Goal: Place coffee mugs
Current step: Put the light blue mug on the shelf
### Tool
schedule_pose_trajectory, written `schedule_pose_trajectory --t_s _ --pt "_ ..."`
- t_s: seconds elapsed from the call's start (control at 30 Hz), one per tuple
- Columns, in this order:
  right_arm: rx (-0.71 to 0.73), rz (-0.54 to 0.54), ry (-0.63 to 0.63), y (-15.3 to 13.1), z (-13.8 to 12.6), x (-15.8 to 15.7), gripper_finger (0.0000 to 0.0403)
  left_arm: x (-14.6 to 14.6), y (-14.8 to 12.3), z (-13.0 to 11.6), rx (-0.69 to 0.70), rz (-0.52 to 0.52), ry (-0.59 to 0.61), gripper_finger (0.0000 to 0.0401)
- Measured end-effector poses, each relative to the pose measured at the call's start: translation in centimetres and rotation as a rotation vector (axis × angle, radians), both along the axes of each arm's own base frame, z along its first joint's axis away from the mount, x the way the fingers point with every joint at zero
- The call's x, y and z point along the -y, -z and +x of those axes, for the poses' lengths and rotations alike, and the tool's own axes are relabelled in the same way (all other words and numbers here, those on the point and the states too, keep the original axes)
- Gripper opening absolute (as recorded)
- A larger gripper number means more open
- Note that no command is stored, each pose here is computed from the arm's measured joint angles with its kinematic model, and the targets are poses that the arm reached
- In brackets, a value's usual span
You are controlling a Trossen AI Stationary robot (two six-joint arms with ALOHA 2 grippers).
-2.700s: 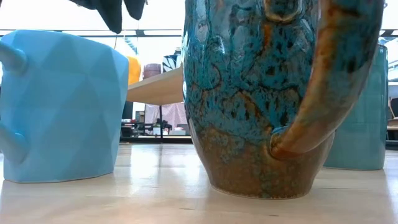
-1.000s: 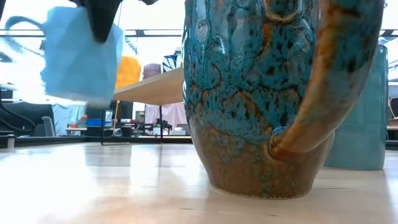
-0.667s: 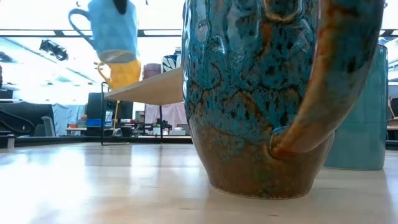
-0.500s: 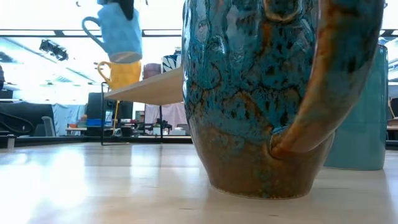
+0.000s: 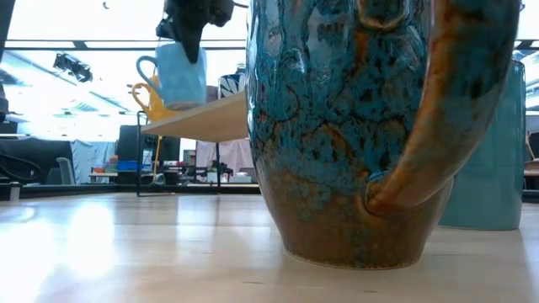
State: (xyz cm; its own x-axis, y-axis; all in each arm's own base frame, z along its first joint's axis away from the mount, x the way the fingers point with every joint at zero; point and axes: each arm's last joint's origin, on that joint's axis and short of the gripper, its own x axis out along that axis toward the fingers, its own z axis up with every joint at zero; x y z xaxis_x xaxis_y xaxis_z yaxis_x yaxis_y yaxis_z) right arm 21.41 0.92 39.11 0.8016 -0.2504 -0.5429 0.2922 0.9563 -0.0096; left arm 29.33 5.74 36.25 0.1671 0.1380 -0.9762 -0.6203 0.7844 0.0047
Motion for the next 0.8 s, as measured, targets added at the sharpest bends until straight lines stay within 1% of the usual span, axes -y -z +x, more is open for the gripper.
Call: schedule_pose_trajectory --t_s 0.1,0.27,0.37,0.5,0.63,0.8 --pt "0.001 0.003 0.002 0.0 0.0 0.0 0.0154 -0.1 0.5 0.5 -0.027 0.022 0.034 0.0029" --pt "0.005 0.018 0.011 0.0 0.0 0.0 0.0154 -0.4 1.3 1.2 -0.066 0.058 0.039 0.0030" --pt "0.007 0.023 0.014 0.0 0.0 0.0 0.0154 -0.7 1.7 1.4 -0.082 0.075 0.047 0.0036" --pt "0.020 0.034 0.009 -0.1 0.1 0.0 0.0154 -1.4 1.8 1.4 -0.090 0.080 0.025 0.0038" --pt "0.028 0.038 0.009 -0.1 0.1 -0.1 0.0154 -2.1 1.9 1.5 -0.073 0.084 -0.021 0.0038" --pt "0.033 0.042 0.000 -0.2 0.1 -0.3 0.0154 -2.6 1.9 1.4 -0.068 0.084 -0.042 0.0038"
